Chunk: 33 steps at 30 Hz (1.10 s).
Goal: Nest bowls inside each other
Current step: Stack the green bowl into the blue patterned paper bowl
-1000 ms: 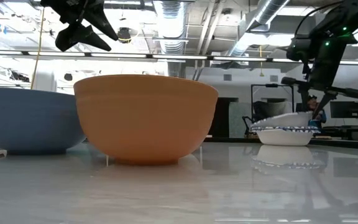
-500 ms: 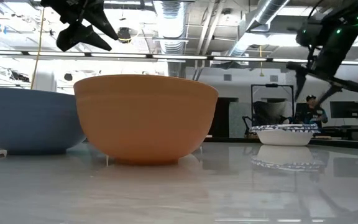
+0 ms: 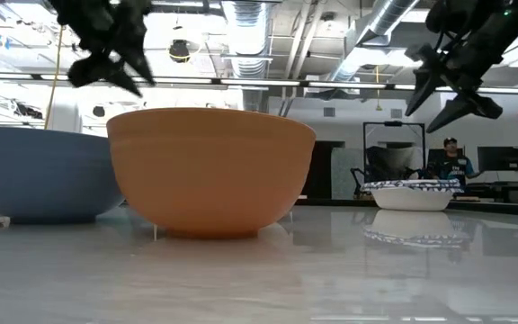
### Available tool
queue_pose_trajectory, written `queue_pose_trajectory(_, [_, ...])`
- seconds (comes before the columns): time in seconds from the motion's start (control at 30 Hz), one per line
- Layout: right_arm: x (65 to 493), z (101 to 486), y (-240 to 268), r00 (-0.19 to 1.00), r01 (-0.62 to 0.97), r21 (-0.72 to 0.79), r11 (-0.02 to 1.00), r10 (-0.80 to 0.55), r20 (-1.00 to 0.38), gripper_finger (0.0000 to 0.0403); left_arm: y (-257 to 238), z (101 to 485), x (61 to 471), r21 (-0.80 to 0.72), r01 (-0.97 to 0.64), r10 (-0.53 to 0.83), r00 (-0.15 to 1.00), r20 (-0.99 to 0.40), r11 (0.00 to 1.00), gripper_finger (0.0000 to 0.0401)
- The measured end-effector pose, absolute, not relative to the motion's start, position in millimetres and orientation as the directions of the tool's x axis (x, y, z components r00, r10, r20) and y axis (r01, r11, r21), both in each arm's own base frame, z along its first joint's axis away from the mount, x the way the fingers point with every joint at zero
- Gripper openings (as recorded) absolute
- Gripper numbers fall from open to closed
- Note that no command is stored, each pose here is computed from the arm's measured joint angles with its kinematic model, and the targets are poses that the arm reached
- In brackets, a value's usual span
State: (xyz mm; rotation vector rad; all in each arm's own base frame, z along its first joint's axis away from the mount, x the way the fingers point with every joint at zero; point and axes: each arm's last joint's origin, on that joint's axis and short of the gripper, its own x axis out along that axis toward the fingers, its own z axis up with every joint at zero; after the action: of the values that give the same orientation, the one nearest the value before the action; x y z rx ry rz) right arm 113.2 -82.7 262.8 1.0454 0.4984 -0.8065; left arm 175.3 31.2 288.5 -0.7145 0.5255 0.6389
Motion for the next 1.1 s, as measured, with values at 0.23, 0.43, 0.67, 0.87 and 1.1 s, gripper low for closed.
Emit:
queue_pose_trajectory(0.23, [120.1, 262.9, -72.8, 0.626, 0.779, 0.554, 0.294, -0.329, -0.707, 0.0260, 57.9, 274.1, 176.5, -0.197, -0.815, 0.323, 0.420, -0.848, 0.545, 0.0148])
queue_pose_trajectory(0.43, [123.1, 263.1, -67.5, 0.626, 0.778, 0.541, 0.320, -0.331, -0.706, 0.0260, 78.3, 265.1, 187.1, -0.028, -0.803, 0.355, 0.294, -0.888, 0.595, 0.0148])
queue_pose_trajectory(0.67, [125.6, 263.1, -62.8, 0.638, 0.766, 0.541, 0.348, -0.308, -0.706, 0.0260, 97.2, 251.3, 192.1, 0.133, -0.781, 0.398, 0.156, -0.904, 0.610, 0.0148])
queue_pose_trajectory(0.87, [126.8, 263.1, -60.4, 0.640, 0.764, 0.539, 0.355, -0.304, -0.706, 0.0260, 113.7, 233.8, 193.4, 0.226, -0.760, 0.376, 0.026, -0.926, 0.609, 0.0148])
queue_pose_trajectory(1.1, [127.3, 263.1, -59.5, 0.642, 0.761, 0.540, 0.359, -0.300, -0.706, 0.0260, 130.4, 216.4, 195.8, 0.303, -0.727, 0.367, -0.076, -0.927, 0.615, 0.0148])
